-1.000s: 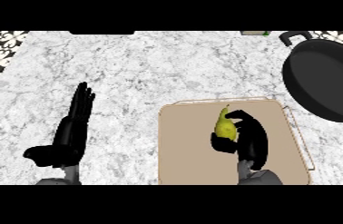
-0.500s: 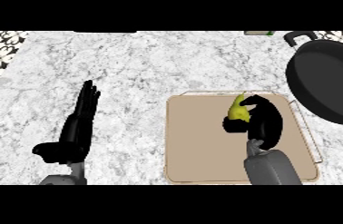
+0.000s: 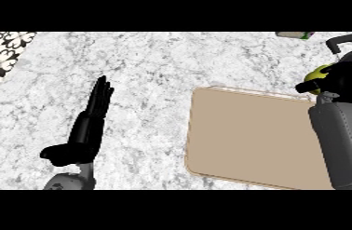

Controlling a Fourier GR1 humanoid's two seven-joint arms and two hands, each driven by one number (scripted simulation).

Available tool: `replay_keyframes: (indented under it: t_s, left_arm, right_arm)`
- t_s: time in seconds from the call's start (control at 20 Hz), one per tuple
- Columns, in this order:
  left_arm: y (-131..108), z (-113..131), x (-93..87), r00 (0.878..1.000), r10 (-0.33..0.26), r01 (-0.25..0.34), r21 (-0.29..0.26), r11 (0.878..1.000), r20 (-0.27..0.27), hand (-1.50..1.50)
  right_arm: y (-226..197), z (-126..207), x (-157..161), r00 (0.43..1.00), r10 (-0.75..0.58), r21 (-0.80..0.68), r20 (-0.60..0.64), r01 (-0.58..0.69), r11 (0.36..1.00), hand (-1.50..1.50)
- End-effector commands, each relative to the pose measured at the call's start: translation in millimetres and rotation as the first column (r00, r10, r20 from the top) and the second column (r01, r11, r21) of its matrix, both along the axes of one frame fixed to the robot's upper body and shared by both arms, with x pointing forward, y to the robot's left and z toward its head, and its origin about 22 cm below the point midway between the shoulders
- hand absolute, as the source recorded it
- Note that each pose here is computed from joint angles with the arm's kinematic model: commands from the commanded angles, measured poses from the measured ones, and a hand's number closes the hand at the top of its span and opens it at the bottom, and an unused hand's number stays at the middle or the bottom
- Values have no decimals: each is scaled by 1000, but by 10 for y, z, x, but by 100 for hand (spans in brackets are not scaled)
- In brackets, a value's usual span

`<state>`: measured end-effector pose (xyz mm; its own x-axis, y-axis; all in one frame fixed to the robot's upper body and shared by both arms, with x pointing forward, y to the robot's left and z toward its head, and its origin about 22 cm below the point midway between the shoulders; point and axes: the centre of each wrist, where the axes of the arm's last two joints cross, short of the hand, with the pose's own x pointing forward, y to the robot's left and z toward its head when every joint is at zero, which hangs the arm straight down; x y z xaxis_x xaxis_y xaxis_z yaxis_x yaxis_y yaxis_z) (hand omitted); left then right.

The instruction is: Pick the pear from the tray and place it in the pot

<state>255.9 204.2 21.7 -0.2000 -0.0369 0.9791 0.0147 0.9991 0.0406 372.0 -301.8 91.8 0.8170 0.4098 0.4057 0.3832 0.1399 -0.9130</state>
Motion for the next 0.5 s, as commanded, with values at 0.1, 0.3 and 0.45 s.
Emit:
replay_keyframes:
  t_s: [0.1, 0.3, 0.45]
  left_arm:
    - [-198, 55, 39, 997, -72, 72, -3, 997, 18, 0]
    - [-247, 67, 72, 996, -85, 85, 7, 996, 26, 0]
    - [-217, 39, 68, 995, -96, 96, 26, 995, 6, 0]
  right_arm:
    - [-408, 712, 351, 964, -265, -161, 29, 266, 950, 150]
    - [-619, 982, 447, 926, -377, -241, 5, 367, 898, 150]
    - [-661, 1111, 514, 886, -464, -284, 11, 448, 848, 150]
